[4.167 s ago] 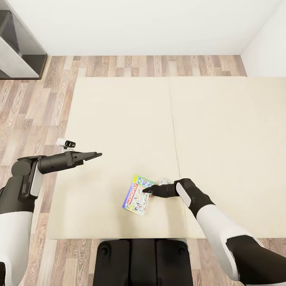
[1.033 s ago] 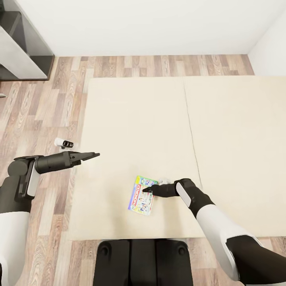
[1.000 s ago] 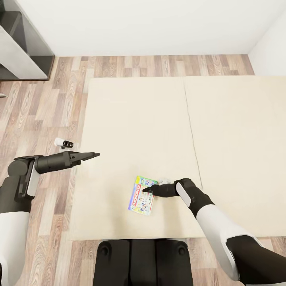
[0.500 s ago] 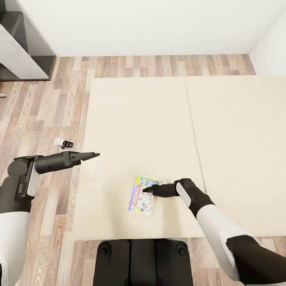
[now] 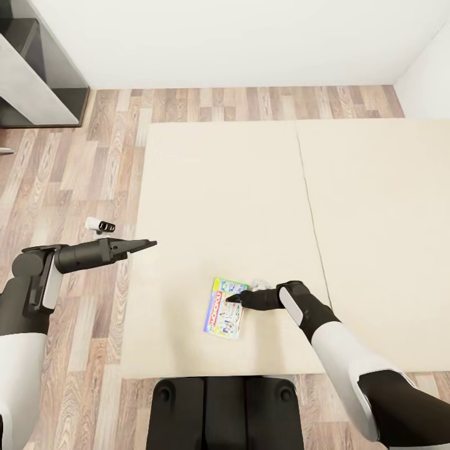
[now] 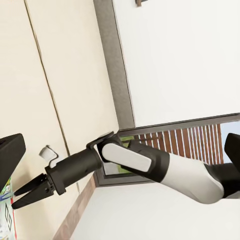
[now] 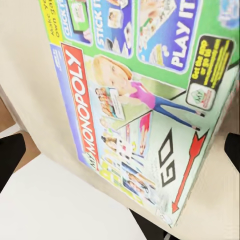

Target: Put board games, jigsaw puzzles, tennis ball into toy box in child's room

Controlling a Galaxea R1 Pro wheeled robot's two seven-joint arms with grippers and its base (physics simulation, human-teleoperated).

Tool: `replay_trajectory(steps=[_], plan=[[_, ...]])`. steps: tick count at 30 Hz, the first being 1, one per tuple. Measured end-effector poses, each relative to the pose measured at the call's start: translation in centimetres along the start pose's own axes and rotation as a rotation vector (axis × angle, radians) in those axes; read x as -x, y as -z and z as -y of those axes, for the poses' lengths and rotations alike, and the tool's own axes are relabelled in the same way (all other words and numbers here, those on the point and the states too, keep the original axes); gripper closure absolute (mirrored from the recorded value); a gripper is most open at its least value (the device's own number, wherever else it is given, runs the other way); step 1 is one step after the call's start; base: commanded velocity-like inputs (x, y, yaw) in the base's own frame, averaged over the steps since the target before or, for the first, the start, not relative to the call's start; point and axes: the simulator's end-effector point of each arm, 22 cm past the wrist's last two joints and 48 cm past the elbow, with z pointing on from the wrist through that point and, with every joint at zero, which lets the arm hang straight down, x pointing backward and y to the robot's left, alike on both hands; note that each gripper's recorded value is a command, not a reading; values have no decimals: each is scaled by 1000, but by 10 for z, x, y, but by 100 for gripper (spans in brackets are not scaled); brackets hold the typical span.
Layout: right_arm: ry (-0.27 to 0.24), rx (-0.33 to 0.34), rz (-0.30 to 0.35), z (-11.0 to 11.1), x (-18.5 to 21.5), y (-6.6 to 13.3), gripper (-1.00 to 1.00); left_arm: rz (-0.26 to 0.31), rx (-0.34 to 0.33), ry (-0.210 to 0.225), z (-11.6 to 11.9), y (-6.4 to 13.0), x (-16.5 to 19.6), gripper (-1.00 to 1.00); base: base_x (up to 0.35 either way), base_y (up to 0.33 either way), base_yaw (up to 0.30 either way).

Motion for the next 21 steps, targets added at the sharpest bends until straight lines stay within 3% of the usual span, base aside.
replay_trajectory(steps=[8,21], plan=[[-8,-26,8,20,5,11,-100,0,0,0,0,0,0,-100,0,2,0],[-6,-38,14,24,11,16,-100,0,0,0,0,0,0,-100,0,0,0]])
